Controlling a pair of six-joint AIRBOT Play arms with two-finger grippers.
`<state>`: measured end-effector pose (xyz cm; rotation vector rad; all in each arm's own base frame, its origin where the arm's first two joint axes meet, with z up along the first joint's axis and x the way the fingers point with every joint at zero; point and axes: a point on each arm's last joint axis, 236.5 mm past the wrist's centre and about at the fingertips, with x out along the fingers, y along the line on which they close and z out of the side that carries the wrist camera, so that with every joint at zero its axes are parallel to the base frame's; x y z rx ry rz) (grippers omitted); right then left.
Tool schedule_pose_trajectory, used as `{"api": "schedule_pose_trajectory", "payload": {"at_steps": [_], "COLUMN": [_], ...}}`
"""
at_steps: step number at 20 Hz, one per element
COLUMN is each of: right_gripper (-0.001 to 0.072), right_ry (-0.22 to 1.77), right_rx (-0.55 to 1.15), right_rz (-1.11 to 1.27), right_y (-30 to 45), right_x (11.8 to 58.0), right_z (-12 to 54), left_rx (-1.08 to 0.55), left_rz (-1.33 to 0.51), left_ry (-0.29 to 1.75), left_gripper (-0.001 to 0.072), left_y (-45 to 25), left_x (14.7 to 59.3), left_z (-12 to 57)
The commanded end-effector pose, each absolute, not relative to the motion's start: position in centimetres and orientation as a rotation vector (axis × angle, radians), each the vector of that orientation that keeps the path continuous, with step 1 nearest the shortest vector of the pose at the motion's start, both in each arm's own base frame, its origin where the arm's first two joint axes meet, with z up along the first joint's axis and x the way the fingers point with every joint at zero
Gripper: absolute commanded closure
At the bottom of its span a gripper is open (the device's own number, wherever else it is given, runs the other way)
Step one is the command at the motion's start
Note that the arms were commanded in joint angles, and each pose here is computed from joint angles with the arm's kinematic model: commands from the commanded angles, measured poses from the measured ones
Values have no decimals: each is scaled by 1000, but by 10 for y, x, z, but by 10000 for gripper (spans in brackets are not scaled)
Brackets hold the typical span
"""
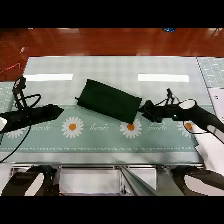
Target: Fold the shirts.
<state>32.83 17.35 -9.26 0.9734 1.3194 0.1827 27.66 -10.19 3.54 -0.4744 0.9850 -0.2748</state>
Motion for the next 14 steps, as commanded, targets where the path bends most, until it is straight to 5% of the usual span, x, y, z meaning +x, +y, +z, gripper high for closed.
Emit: {"api": "schedule_pose_trajectory", "payload": {"at_steps": [1,5,7,14], "right_gripper": [290,349,695,691], "right_ry": [1355,1396,1392,1202], "right_rx": [1050,984,921,607], "right_rz": [312,437,542,664], "right_y": [205,250,276,295], "right_x": [339,357,366,442], "right_z": [-98,-94,-84,47], "left_rx": [-483,-496,-497,-495], "left_rz": [-273,-265,-265,-266], "left_ry": [994,996,997,1000], "left_gripper": [685,685,685,685], "left_y": [-102,-102,-102,-102], "left_x": [275,275,275,275], "left_z": [35,35,35,34]}}
